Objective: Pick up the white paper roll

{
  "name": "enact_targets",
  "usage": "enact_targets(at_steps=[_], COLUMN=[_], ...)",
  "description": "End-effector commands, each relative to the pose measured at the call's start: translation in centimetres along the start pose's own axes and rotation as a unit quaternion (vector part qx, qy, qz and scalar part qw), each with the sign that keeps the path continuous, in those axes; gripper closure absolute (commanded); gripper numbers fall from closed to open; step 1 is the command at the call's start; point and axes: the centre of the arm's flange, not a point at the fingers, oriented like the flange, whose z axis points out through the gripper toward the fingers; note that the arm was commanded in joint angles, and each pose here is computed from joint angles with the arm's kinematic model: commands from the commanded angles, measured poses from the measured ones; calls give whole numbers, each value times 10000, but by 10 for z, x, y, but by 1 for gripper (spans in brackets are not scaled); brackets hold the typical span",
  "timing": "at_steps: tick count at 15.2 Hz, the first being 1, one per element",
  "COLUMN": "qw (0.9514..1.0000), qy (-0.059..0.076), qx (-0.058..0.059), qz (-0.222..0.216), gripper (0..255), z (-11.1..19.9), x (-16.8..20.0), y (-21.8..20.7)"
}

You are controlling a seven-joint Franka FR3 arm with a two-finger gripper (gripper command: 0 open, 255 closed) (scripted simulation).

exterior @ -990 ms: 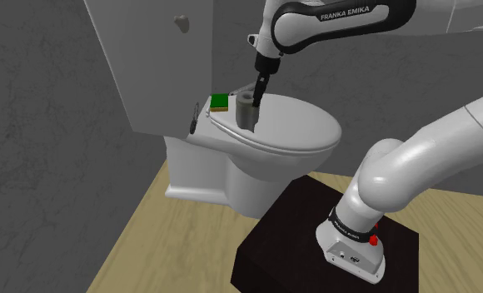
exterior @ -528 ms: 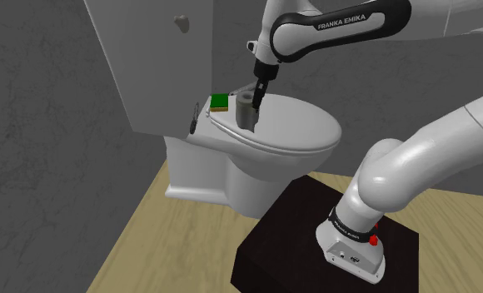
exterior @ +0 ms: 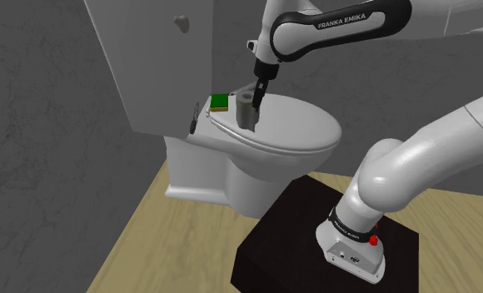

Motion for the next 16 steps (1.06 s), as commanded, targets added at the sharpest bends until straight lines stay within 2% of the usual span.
enact_targets(at_steps=[1, 14, 16], qw=[10000, 10000, 10000], qy=[-3, -3, -3], qx=[2, 2, 2], qz=[-2, -2, -2], gripper=[255, 255, 255], z=[-7, -75, -76], x=[1, 7, 7], y=[1, 10, 10])
